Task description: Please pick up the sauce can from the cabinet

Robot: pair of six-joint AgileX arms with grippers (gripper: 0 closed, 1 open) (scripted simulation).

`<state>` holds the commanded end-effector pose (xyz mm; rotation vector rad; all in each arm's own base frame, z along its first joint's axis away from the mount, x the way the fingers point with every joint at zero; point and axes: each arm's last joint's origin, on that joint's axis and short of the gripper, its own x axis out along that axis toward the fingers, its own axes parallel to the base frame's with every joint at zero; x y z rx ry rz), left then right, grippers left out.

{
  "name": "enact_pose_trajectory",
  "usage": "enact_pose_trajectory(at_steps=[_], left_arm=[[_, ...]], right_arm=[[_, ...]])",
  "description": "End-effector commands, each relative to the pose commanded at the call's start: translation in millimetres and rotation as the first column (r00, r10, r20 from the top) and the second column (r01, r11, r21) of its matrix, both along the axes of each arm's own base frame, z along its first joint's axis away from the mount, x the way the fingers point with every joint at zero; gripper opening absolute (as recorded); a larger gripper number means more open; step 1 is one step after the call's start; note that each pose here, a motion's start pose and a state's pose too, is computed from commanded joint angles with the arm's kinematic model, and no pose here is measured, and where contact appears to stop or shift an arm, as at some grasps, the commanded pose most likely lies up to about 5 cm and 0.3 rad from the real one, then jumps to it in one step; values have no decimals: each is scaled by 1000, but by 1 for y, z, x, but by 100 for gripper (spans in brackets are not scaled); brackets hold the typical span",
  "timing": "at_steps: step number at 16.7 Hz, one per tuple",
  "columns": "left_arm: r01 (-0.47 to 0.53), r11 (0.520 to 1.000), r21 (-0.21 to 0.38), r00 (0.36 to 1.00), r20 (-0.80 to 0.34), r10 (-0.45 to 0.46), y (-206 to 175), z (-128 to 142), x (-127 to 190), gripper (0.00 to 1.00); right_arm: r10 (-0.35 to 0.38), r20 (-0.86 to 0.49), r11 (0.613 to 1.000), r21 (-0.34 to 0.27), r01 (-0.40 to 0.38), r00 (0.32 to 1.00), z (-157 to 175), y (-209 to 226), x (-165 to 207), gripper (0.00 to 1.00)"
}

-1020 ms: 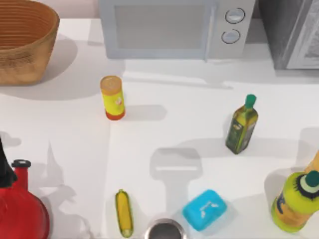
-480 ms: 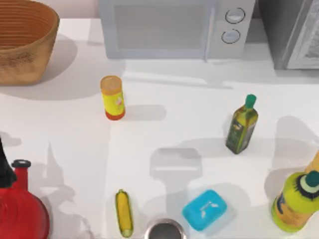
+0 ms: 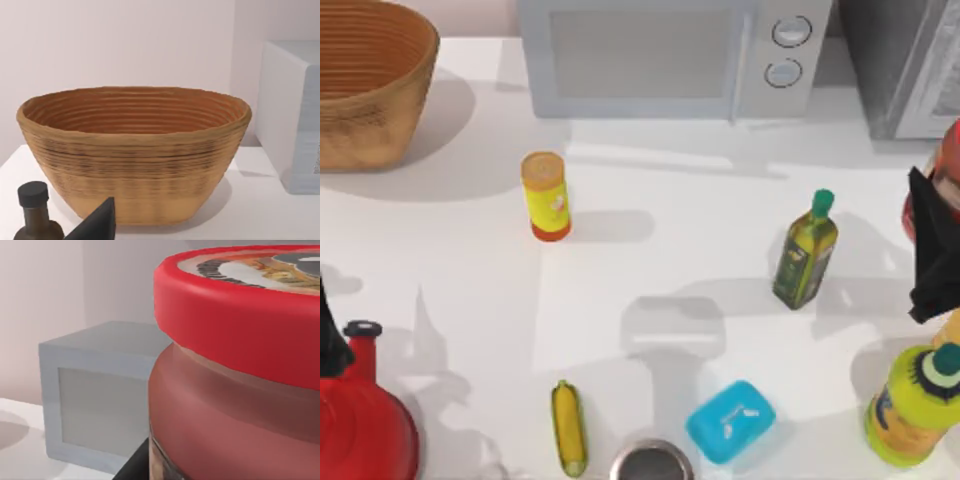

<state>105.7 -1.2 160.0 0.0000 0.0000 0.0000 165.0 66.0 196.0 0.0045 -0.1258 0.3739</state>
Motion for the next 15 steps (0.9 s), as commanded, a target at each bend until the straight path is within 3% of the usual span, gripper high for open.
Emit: enact_pose_trajectory(at_steps=[15], left_arm=[[0, 1000, 0, 1000, 0, 0, 0, 0, 0, 100]], right_arm=[[245, -64, 969, -2, -245, 968, -49, 99, 33, 0]])
